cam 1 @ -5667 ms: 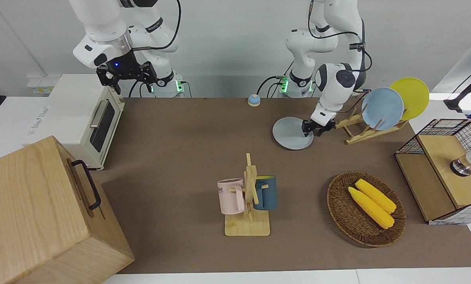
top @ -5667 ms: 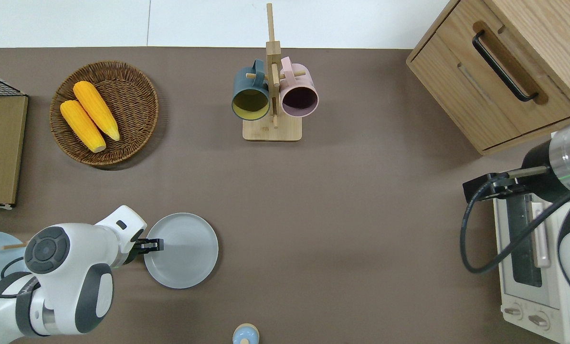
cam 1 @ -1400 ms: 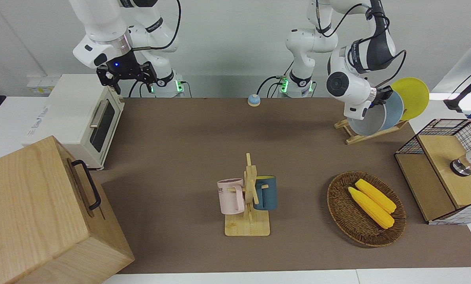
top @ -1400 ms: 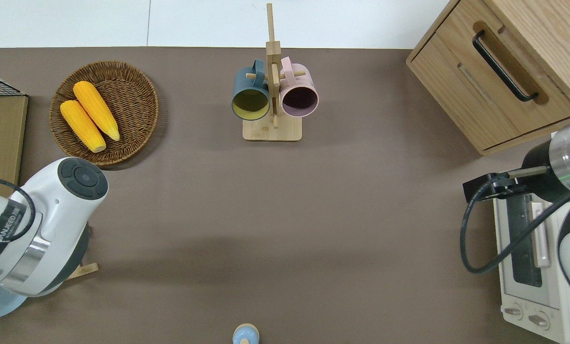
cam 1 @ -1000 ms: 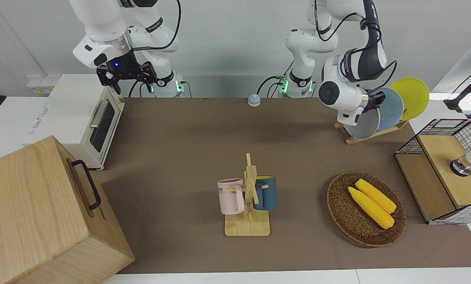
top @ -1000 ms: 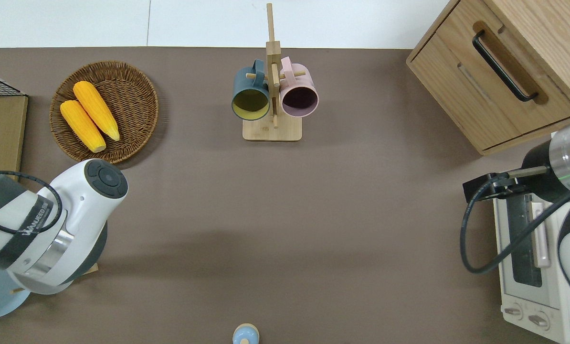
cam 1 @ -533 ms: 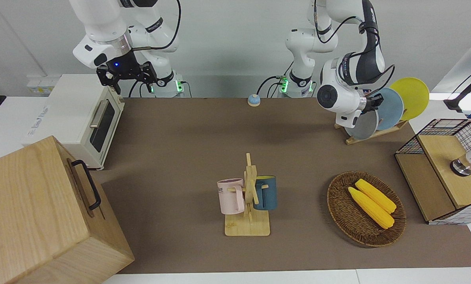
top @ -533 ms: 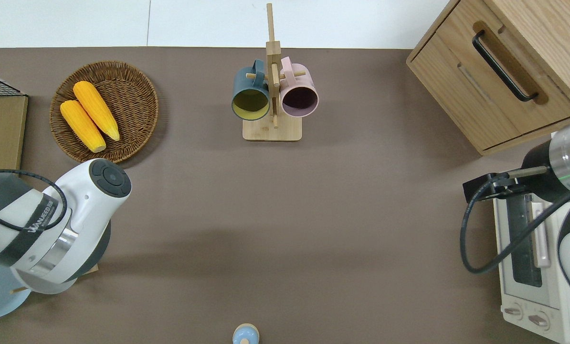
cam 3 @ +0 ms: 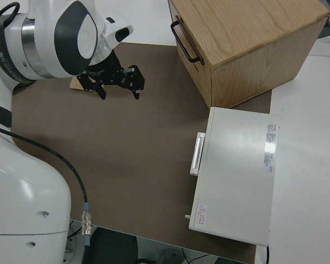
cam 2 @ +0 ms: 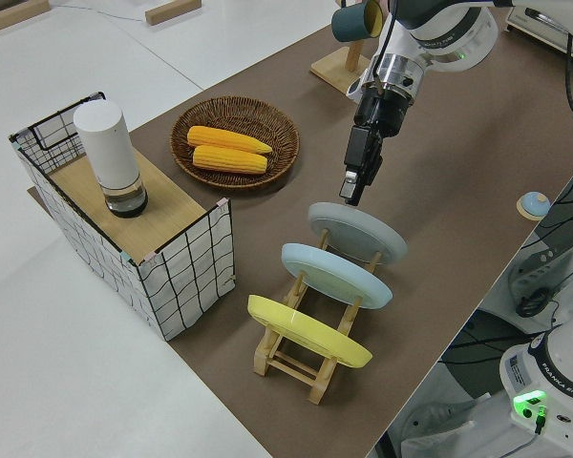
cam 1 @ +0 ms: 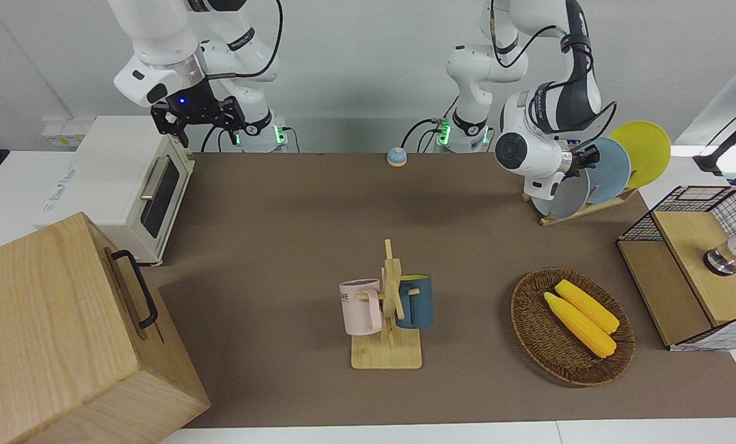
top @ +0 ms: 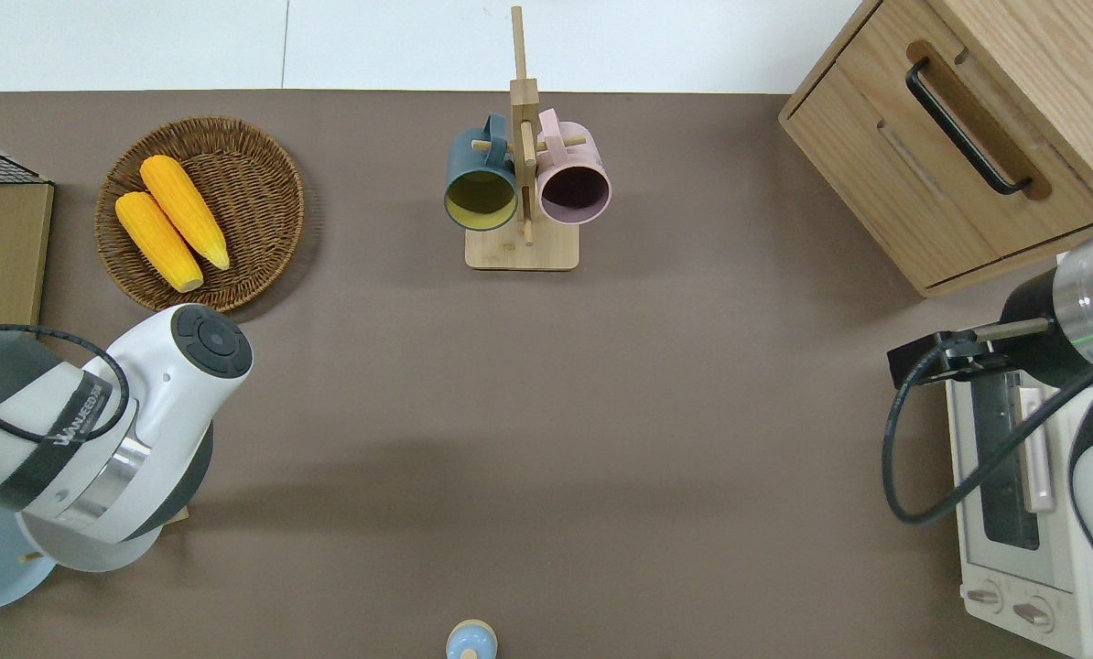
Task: Pick gray plate from table and place it on lower plate rack with left arm
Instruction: 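Lower the gray plate upright into the rack's lower slot, then open the left gripper and withdraw it from the rack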
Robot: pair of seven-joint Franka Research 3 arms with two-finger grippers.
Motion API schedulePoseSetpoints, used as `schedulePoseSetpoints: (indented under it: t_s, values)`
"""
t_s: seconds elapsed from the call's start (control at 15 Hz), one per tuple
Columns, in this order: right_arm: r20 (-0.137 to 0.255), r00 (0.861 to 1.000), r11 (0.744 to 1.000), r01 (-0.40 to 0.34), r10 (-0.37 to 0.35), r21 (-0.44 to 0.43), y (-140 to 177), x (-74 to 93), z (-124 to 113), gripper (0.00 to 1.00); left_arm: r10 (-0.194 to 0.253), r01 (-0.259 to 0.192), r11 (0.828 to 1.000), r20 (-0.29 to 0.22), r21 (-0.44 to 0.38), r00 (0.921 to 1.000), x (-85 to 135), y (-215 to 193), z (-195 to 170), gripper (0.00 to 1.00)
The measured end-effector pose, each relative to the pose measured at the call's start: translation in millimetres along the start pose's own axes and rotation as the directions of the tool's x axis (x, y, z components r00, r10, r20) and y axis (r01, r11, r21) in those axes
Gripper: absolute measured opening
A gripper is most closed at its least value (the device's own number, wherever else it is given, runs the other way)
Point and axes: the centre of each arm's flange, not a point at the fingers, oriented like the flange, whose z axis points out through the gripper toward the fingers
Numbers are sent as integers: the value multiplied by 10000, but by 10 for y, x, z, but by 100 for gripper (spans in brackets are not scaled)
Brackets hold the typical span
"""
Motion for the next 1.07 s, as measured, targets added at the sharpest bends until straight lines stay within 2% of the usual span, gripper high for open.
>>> schedulePoseSetpoints:
  t_s: [0.13,0.2,0.27,0.47,0.6,0.8,0.93,1.07]
  values:
    - [0,10000,10000,0,0,0,0,0,0,99,73,-73,10000,-1,-1,10000,0,0,-1,48]
    - [0,10000,10000,0,0,0,0,0,0,99,149,-149,9999,14,-46,9999,-2,1,-4,54]
    - [0,10000,10000,0,0,0,0,0,0,99,310,-308,9993,60,-208,9995,-9,2,-16,54]
    - [0,10000,10000,0,0,0,0,0,0,99,940,-931,9900,37,-1060,9956,-41,-94,-142,57]
    - [0,10000,10000,0,0,0,0,0,0,99,1273,-1284,9742,-176,-1854,9917,-76,-237,-293,57]
    - [0,10000,10000,0,0,0,0,0,0,99,1793,-1949,9310,-784,-3086,9807,-102,-513,-548,57]
    - [0,10000,10000,0,0,0,0,0,0,99,1962,-2286,8914,-1214,-3914,9730,-97,-717,-678,57]
    - [0,10000,10000,0,0,0,0,0,0,99,2004,-2463,8550,-1471,-4565,9686,-84,-836,-734,57]
